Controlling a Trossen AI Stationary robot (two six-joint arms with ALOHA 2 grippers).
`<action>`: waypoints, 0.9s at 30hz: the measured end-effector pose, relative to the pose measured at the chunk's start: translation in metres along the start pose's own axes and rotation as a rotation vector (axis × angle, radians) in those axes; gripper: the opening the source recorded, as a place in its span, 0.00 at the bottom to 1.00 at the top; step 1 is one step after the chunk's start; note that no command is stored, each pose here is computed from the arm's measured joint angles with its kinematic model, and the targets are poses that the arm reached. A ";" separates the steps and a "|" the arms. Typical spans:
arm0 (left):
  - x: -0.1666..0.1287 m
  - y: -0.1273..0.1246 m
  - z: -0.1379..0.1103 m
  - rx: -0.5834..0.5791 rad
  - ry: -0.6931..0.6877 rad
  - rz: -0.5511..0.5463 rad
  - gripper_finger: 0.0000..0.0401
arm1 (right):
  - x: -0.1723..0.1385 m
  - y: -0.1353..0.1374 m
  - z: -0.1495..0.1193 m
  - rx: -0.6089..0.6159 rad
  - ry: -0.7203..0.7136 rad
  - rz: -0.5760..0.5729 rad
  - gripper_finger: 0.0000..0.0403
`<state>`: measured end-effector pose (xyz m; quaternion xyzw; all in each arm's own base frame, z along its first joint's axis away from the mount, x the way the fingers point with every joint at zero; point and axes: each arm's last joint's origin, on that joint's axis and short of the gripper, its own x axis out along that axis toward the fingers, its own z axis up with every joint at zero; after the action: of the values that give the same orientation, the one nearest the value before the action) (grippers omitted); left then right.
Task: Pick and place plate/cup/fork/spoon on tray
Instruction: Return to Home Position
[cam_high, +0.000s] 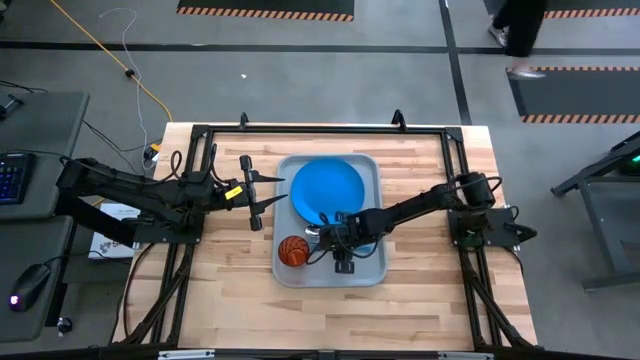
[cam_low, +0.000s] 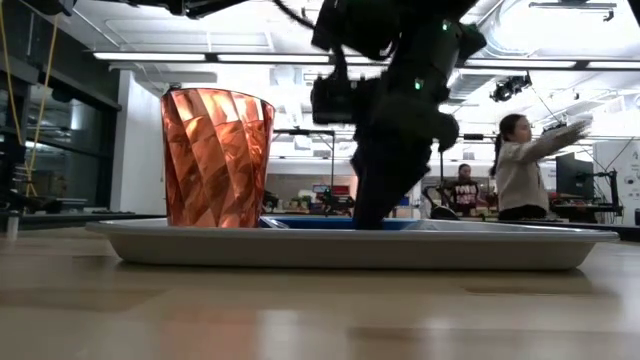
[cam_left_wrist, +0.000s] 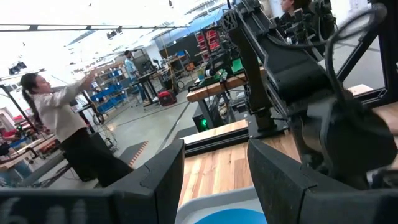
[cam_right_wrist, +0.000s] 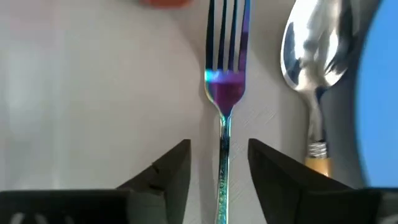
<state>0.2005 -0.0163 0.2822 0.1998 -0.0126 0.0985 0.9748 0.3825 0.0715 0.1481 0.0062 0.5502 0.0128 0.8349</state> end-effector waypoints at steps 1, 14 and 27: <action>0.000 0.000 0.000 0.000 0.002 0.000 0.42 | -0.004 0.000 0.001 -0.006 -0.011 -0.003 0.38; 0.000 0.000 -0.001 0.002 0.008 -0.003 0.42 | -0.044 -0.004 -0.005 -0.019 -0.023 -0.010 0.43; 0.000 0.000 -0.001 0.004 0.011 -0.004 0.42 | -0.083 -0.011 -0.056 0.059 -0.220 -0.062 0.43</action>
<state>0.2005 -0.0163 0.2811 0.2015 -0.0068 0.0974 0.9746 0.2985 0.0575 0.2021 0.0151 0.4553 -0.0300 0.8897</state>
